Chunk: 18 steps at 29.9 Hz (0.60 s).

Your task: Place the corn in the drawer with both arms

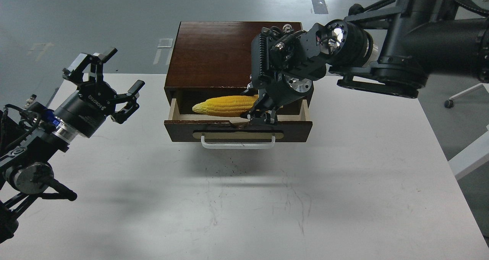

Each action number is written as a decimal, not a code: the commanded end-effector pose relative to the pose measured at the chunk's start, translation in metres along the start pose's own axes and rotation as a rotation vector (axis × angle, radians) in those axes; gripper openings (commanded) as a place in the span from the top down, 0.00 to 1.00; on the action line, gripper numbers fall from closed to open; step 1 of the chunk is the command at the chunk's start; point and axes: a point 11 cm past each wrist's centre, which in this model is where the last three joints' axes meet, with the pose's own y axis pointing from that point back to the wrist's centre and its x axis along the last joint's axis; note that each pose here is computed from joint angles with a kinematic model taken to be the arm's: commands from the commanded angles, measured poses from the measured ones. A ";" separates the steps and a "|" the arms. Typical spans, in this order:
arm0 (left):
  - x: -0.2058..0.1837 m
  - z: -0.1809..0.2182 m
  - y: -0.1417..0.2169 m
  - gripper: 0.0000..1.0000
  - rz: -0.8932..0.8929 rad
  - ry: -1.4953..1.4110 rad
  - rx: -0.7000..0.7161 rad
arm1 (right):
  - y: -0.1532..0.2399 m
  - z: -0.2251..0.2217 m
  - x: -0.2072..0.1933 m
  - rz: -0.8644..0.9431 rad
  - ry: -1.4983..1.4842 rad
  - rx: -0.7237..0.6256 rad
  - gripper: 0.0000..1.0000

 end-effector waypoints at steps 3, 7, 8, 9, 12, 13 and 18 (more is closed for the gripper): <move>0.000 0.001 0.000 0.01 -0.001 0.000 -0.001 | 0.001 0.000 0.001 0.004 0.001 0.000 0.30; 0.000 0.001 0.000 0.01 -0.002 0.000 -0.003 | 0.008 0.005 0.003 0.014 -0.007 -0.014 0.20; 0.000 0.001 -0.001 0.01 -0.002 0.000 -0.004 | 0.012 0.007 0.005 0.023 -0.006 -0.023 0.20; 0.000 0.002 0.000 0.01 -0.002 -0.001 -0.004 | 0.014 0.009 0.007 0.028 -0.005 -0.027 0.19; 0.000 0.002 0.000 0.01 -0.001 -0.001 -0.005 | 0.022 0.014 0.010 0.042 -0.013 -0.045 0.16; 0.000 0.002 -0.001 0.01 -0.003 0.000 -0.006 | 0.030 0.019 0.014 0.070 -0.034 -0.060 0.16; -0.001 0.003 -0.001 0.01 -0.005 -0.001 -0.009 | 0.064 0.040 0.021 0.223 -0.239 -0.114 0.06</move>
